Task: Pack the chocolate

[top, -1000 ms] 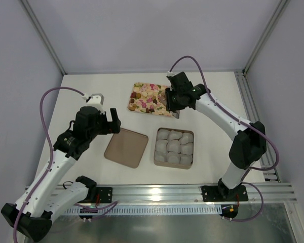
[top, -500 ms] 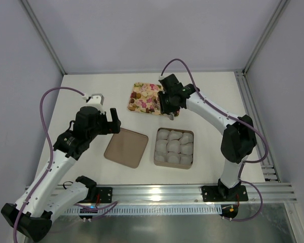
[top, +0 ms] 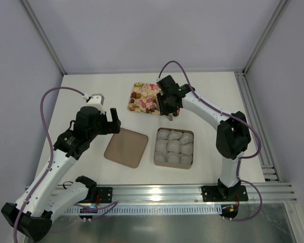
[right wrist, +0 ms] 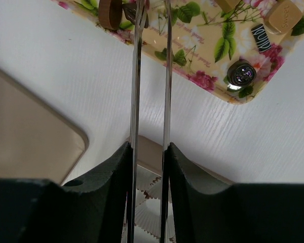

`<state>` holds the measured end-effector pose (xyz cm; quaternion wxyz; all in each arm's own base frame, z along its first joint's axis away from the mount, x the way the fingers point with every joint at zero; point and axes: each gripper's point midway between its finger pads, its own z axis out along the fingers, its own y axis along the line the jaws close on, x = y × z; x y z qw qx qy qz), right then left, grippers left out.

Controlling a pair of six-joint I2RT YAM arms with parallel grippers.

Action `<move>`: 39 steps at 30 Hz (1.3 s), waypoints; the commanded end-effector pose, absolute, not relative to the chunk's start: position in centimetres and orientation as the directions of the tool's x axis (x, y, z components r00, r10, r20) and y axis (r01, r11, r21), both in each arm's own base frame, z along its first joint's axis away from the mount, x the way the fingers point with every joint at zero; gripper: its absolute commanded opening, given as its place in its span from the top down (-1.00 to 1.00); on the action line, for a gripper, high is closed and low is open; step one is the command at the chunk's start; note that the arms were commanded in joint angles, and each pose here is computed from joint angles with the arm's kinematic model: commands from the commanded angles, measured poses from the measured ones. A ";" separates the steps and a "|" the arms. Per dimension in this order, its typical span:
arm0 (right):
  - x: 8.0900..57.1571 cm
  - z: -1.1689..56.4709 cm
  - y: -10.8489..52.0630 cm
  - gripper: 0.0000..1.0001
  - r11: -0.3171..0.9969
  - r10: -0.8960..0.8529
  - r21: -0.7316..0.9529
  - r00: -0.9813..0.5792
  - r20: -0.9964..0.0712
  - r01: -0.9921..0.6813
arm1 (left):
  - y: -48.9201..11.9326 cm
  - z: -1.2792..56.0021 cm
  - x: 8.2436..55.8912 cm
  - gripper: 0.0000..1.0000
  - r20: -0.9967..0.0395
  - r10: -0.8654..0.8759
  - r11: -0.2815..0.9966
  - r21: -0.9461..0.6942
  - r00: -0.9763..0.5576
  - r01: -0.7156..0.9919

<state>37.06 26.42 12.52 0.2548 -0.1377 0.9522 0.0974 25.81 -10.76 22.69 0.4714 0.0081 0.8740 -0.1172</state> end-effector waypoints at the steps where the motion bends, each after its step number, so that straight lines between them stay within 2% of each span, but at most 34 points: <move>1: 38.3 14.7 27.6 0.28 0.932 -0.201 0.135 -0.791 -0.578 -0.335 | -10.6 24.2 26.3 -0.99 -0.848 -0.110 0.973 -0.198 -0.518 0.118; 9: 38.5 15.5 27.6 0.54 0.931 -0.191 0.143 -0.782 -0.593 -0.336 | -10.5 24.1 26.4 -0.99 -0.847 -0.111 0.974 -0.197 -0.520 0.114; 20: 37.3 20.4 26.0 0.56 0.935 -0.112 0.176 -0.729 -0.675 -0.307 | -10.6 24.1 26.4 -0.99 -0.847 -0.111 0.973 -0.198 -0.520 0.115; 23: 36.2 20.6 25.5 0.57 0.934 -0.104 0.189 -0.736 -0.669 -0.304 | -10.6 24.2 26.4 -0.99 -0.848 -0.111 0.973 -0.198 -0.519 0.115; 31: 29.2 21.4 23.2 0.56 0.893 -0.058 0.302 -0.751 -0.658 -0.334 | -10.7 24.1 26.4 -0.99 -0.845 -0.111 0.972 -0.201 -0.523 0.119; 39: 21.6 18.5 21.0 0.57 0.871 -0.072 0.358 -0.810 -0.582 -0.335 | -11.1 23.9 26.2 -0.99 -0.838 -0.109 0.968 -0.212 -0.535 0.134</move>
